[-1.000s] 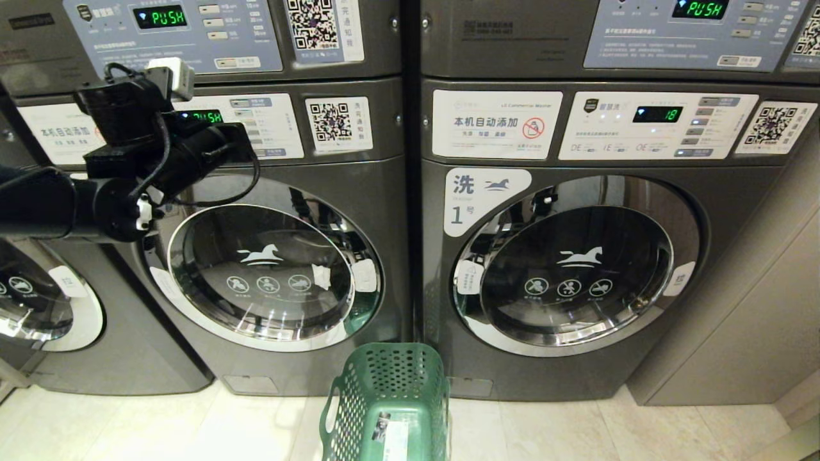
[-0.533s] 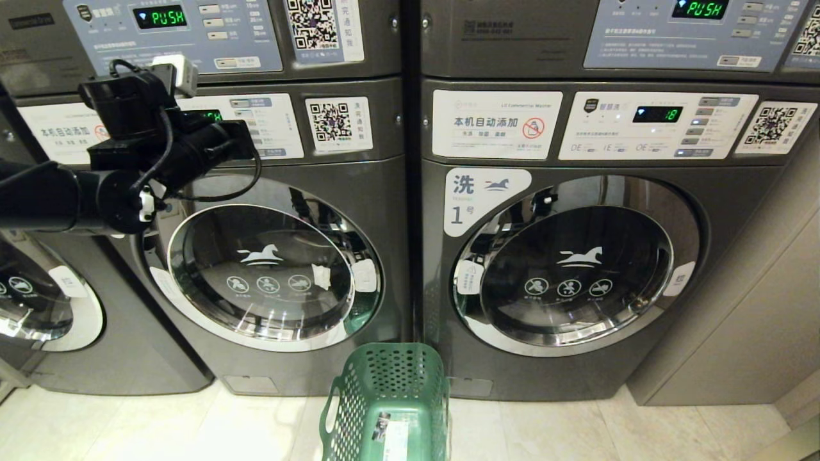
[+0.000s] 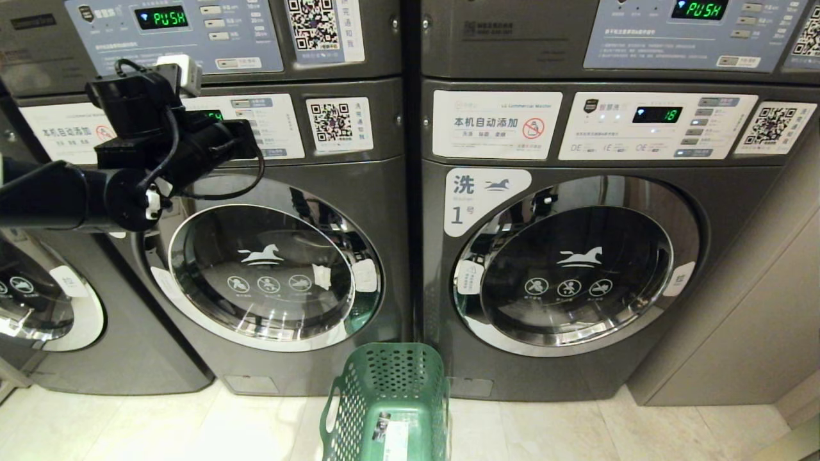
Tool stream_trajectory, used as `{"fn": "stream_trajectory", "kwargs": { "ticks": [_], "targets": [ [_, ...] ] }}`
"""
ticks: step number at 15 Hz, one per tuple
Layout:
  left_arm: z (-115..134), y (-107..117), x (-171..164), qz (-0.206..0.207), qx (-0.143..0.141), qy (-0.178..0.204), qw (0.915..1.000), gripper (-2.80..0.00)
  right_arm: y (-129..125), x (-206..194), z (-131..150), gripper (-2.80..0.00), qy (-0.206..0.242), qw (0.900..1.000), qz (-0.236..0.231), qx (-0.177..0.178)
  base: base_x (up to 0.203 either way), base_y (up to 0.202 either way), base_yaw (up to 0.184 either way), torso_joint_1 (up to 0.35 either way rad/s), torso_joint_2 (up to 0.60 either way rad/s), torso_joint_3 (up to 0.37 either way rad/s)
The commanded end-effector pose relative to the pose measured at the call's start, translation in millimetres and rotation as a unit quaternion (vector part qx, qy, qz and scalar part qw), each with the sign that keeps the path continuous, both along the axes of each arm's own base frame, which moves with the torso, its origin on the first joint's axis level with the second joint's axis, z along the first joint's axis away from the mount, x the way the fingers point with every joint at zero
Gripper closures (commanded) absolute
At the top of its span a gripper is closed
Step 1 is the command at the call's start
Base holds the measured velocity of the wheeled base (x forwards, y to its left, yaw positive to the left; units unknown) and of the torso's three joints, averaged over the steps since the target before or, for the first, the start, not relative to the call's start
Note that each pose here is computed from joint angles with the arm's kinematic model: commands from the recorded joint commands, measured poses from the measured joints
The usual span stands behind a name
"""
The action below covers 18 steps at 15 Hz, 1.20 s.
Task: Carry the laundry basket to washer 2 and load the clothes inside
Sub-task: Press the washing machine switch
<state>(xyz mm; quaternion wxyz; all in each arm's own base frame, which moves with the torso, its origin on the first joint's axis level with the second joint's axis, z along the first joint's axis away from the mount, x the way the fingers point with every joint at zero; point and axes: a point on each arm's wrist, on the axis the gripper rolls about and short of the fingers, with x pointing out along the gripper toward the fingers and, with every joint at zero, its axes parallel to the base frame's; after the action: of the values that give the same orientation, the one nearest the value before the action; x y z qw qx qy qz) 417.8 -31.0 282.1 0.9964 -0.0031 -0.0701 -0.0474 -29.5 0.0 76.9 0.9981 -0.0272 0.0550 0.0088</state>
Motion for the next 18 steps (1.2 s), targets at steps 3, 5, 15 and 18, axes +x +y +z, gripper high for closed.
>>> {"fn": "stream_trajectory", "kwargs": {
  "ticks": [3,5,15,18],
  "targets": [
    [-1.0,-2.1,5.7,0.008,-0.001,0.005,1.0,0.0,0.0,0.0,0.2,0.0,0.001,1.0,0.0,0.0,0.0,0.0,0.0,0.0,0.0,0.0],
    [-0.9,-2.8,5.2,0.007,-0.001,0.006,1.0,0.0,0.0,0.1,-0.2,0.0,0.002,1.0,0.0,0.0,0.0,0.0,0.0,0.0,0.0,0.0],
    [13.0,2.3,-66.0,0.007,0.002,0.02,0.9998,0.0,0.0,0.1,0.0,0.0,0.001,1.0,0.0,0.0,0.0,0.0,0.0,0.0,0.0,0.0],
    [-5.6,2.4,-56.1,0.001,0.002,0.048,0.9989,0.0,0.0,0.0,0.2,0.0,0.001,1.0,0.0,0.0,0.0,0.0,0.0,0.0,0.0,0.0]
  ]
}}
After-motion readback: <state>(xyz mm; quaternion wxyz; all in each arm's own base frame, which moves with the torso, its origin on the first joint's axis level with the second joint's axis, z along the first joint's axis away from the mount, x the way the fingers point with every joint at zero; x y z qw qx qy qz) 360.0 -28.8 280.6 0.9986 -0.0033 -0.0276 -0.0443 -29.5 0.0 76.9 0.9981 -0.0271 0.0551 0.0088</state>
